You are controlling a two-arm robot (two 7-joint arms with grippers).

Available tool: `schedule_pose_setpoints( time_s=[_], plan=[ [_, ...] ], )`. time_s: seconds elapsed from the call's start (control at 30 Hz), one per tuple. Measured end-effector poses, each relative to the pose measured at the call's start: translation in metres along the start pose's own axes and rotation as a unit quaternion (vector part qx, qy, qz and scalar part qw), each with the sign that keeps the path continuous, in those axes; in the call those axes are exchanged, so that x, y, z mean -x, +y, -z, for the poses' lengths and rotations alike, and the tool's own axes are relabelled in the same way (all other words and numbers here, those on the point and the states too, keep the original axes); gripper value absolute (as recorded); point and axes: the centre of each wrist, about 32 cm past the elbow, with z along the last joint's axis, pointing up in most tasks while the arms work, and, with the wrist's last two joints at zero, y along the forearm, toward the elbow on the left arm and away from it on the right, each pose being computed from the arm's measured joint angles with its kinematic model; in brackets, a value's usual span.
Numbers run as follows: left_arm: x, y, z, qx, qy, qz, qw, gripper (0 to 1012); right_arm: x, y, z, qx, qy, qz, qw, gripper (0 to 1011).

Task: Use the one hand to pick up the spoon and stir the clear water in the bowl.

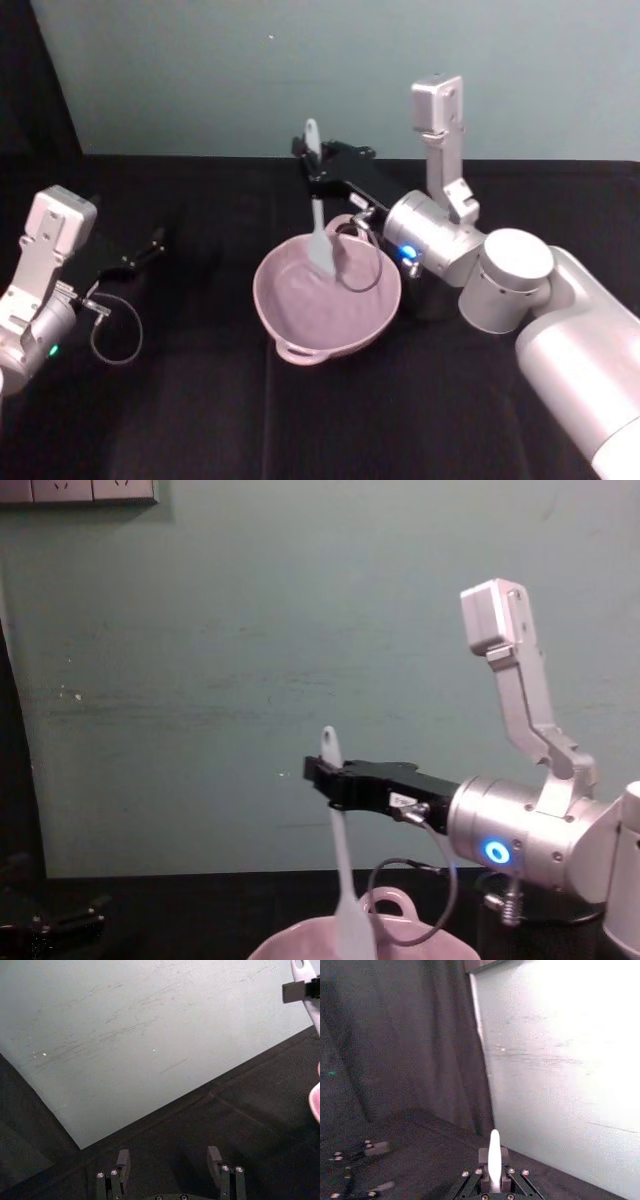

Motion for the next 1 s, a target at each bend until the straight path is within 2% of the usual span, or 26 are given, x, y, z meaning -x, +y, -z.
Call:
schedule_pose_setpoints(
  time_s=[0.13, 0.27, 0.47, 0.67, 0.77, 1.0],
  plan=[
    [0.0000, 0.0000, 0.0000, 0.000, 0.000, 0.000, 1.0000, 1011, -0.007, -0.007, -0.003, -0.001, -0.012, 0.015, 0.9998, 121],
    [0.0000, 0.0000, 0.0000, 0.000, 0.000, 0.000, 1.0000, 1011, -0.012, -0.021, -0.007, -0.004, -0.024, 0.028, 0.9993, 121],
    [0.0000, 0.0000, 0.0000, 0.000, 0.000, 0.000, 1.0000, 1011, -0.011, -0.041, -0.012, 0.001, -0.031, 0.026, 0.9992, 121],
    [0.0000, 0.0000, 0.0000, 0.000, 0.000, 0.000, 1.0000, 1011, -0.001, -0.060, -0.013, 0.019, -0.018, -0.010, 0.9996, 121],
    [0.0000, 0.0000, 0.0000, 0.000, 0.000, 0.000, 1.0000, 1011, 0.006, -0.066, -0.014, 0.017, -0.014, -0.027, 0.9994, 121],
    [0.0000, 0.0000, 0.0000, 0.000, 0.000, 0.000, 1.0000, 1011, 0.023, -0.065, -0.014, 0.025, 0.000, -0.070, 0.9972, 121]
  ],
)
